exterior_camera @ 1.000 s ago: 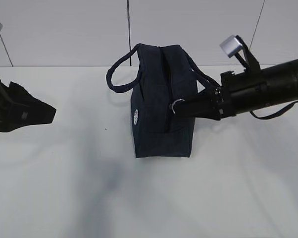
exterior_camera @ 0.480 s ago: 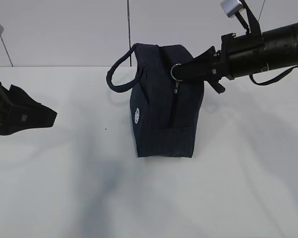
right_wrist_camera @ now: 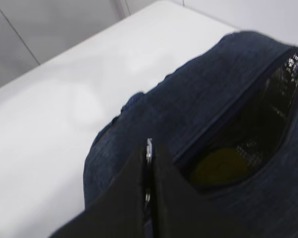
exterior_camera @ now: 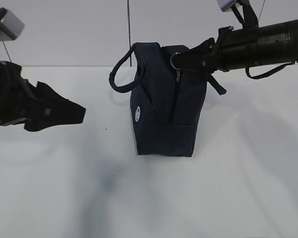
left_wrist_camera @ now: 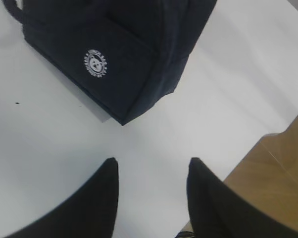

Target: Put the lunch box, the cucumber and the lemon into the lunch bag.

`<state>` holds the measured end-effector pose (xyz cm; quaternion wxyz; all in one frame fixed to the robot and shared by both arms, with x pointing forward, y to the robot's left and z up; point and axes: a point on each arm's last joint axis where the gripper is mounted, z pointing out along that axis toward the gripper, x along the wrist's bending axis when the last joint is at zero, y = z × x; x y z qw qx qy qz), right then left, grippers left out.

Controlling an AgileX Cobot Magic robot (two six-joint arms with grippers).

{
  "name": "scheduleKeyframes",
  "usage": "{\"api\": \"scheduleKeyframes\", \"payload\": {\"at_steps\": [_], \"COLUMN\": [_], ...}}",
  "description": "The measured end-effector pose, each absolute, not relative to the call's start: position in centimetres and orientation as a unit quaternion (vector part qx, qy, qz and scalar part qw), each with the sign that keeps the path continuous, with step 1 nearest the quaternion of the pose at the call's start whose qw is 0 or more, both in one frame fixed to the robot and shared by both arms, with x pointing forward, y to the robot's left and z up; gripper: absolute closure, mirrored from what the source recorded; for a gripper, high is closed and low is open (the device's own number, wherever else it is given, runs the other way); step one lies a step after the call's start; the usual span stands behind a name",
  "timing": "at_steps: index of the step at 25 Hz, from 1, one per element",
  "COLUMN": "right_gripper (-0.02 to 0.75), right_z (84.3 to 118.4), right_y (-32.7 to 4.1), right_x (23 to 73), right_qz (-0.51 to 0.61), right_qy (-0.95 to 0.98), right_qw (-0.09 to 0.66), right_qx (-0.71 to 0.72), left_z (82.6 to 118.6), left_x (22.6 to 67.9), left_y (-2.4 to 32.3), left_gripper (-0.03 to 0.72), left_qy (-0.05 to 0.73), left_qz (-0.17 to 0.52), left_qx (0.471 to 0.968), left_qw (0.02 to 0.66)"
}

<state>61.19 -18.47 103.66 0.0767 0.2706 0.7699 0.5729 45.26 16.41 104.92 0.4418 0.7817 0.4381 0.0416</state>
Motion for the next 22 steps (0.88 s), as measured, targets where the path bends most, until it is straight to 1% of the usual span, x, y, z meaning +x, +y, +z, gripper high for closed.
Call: {"api": "scheduleKeyframes", "payload": {"at_steps": [5,8,11,15,20,22], "right_gripper": [0.738,0.738,0.738,0.738,0.738,0.738], "right_z": [104.1,104.2,104.3,104.3,104.3,104.2], "right_y": [-18.5,-18.4,-18.3,-18.2,-18.2,-18.2], "right_x": [61.5,61.4,61.3,61.1,61.1,61.0], "right_qz": [0.594,0.596,0.600,0.603,0.603,0.601], "right_qy": [0.750,0.749,0.749,0.751,0.750,0.752], "right_qw": [0.089,0.085,0.079,0.071,0.063,0.063], "right_qx": [0.278,0.275,0.269,0.260,0.263,0.263], "left_z": [102.7,101.1,99.8,99.5,99.7,99.0], "left_x": [45.8,46.1,46.6,48.4,51.7,52.9], "left_y": [13.7,11.7,10.5,9.1,7.1,6.5], "left_gripper": [0.328,0.308,0.279,0.251,0.244,0.244], "left_qy": [0.407,0.400,0.414,0.429,0.432,0.441], "left_qz": [0.013,0.019,0.029,0.034,0.052,0.061], "left_qx": [0.800,0.805,0.796,0.779,0.769,0.766], "left_qw": [0.440,0.438,0.441,0.457,0.469,0.464]}}
